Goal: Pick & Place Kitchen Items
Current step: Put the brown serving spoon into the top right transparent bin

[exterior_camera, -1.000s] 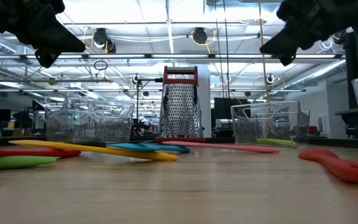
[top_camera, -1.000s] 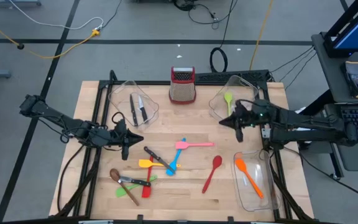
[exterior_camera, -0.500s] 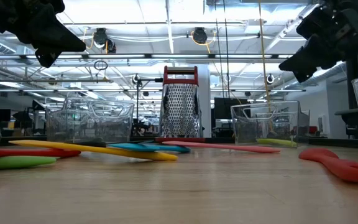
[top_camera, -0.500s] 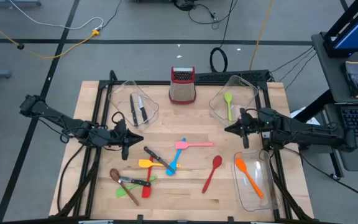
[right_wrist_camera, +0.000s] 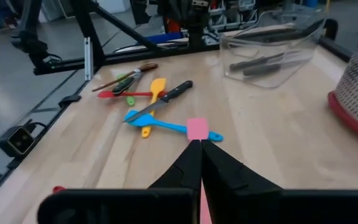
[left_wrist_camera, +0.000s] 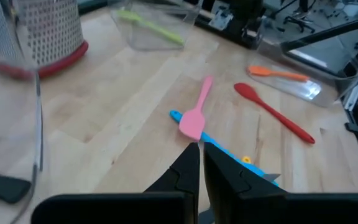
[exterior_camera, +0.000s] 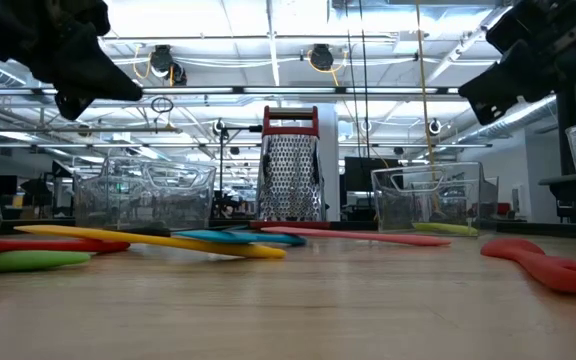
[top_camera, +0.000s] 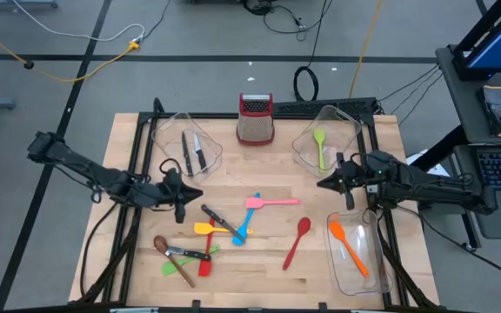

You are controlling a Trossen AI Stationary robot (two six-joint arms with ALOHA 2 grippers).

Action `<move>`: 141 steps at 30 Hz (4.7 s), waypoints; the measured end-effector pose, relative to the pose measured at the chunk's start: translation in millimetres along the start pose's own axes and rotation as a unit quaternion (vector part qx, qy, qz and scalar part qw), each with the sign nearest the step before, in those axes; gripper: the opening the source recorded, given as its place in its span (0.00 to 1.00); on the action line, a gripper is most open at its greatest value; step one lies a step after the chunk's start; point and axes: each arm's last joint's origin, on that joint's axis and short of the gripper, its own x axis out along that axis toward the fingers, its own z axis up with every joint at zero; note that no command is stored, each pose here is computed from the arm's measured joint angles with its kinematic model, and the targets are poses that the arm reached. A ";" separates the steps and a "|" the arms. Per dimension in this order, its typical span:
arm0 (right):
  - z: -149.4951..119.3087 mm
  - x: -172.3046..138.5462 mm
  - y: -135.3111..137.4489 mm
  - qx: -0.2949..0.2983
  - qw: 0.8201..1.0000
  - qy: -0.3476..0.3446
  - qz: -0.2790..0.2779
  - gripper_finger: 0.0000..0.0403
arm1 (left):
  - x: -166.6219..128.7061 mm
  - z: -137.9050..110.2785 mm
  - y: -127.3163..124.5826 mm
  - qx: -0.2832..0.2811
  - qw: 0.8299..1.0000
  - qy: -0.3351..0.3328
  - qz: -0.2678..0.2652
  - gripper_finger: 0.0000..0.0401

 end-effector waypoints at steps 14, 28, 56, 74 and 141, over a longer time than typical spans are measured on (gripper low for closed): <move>0.0 0.0 0.2 -0.007 1.000 0.000 0.004 0.00 | 12.8 -30.5 -8.7 -0.224 0.966 0.130 0.012 0.01; -0.1 0.0 0.1 -0.025 1.000 0.001 0.003 0.00 | 0.3 -24.8 -71.1 -0.382 0.880 0.279 0.037 0.00; -4.3 -0.1 -0.2 -0.037 0.999 0.022 0.002 0.00 | -18.1 -79.2 -140.0 -0.477 0.712 0.415 0.306 0.03; -4.2 -0.1 -0.2 -0.041 0.999 0.021 0.003 0.00 | 2.9 -93.6 -137.2 -0.499 0.692 0.383 0.355 0.48; -4.2 -0.1 -0.2 -0.044 0.999 0.021 0.002 0.00 | 1.3 -98.5 -135.3 -0.461 0.692 0.394 0.392 0.04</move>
